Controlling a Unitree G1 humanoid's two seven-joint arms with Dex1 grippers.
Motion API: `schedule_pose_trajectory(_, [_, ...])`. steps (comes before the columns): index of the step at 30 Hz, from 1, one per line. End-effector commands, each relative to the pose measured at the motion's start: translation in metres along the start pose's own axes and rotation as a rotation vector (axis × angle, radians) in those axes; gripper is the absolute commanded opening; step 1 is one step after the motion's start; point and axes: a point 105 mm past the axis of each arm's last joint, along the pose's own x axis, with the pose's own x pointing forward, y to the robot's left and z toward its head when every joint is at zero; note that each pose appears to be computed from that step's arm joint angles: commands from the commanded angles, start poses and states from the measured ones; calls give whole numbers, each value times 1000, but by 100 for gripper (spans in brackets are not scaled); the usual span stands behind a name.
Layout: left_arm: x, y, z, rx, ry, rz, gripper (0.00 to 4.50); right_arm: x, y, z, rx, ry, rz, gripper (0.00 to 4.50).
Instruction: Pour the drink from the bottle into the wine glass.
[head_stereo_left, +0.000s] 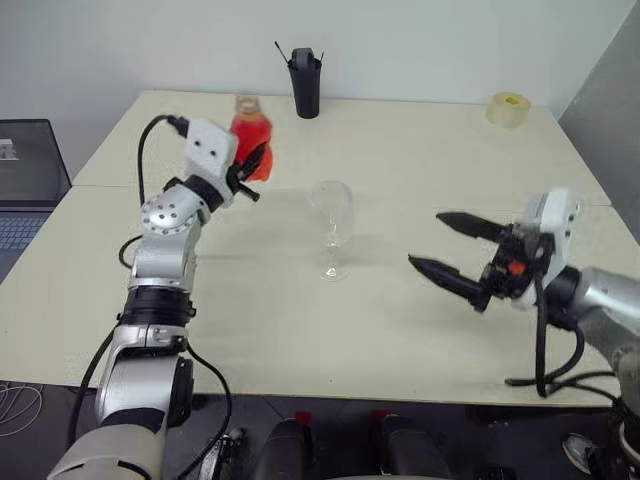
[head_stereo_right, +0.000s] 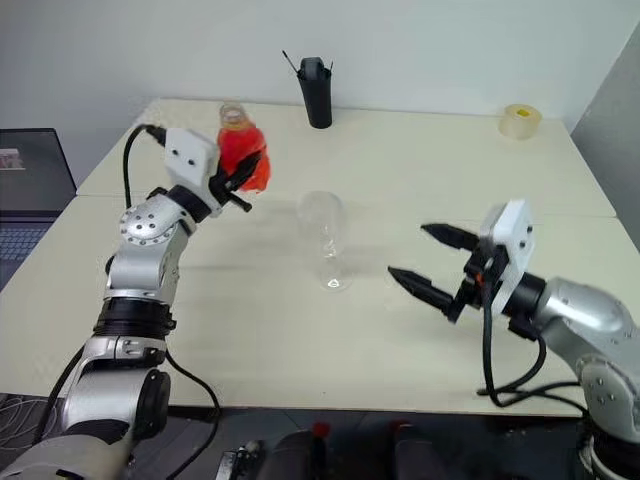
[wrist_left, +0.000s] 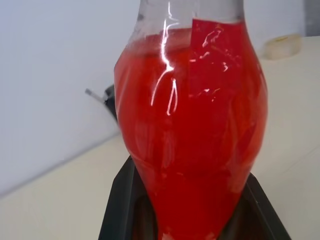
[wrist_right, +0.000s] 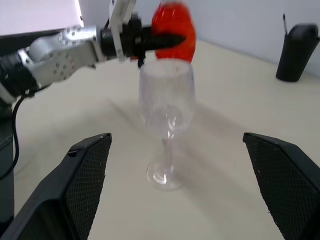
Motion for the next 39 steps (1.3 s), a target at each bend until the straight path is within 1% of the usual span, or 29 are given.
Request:
schedule_pose_trajectory(1, [6, -1, 23, 119, -85, -48, 79, 3, 13, 13, -78, -52, 13, 450])
schedule_pose_trajectory(5, [5, -11, 24, 202, -115, -97, 76, 7, 13, 20, -83, -100, -13, 450])
schedule_pose_trajectory(11, [1, -17, 25, 336, -149, -127, 76, 0, 8, 19, -100, -135, -55, 450])
schedule_pose_trajectory(17, [-2, -17, 28, 421, -174, -139, 76, -9, 3, 20, -80, -223, -99, 450])
schedule_pose_trajectory(22, [-4, -15, 28, 482, -172, -163, 76, -15, 12, 18, -84, -263, -96, 450])
schedule_pose_trajectory(23, [-5, -14, 27, 489, -170, -166, 76, -17, 11, 22, -118, -288, -125, 450])
schedule_pose_trajectory(30, [-4, -12, 27, 562, -172, -178, 76, -16, 16, 17, -143, -303, -128, 450])
schedule_pose_trajectory(39, [-4, -13, 31, 658, -200, -180, 76, -15, 17, 18, -149, -308, -119, 450])
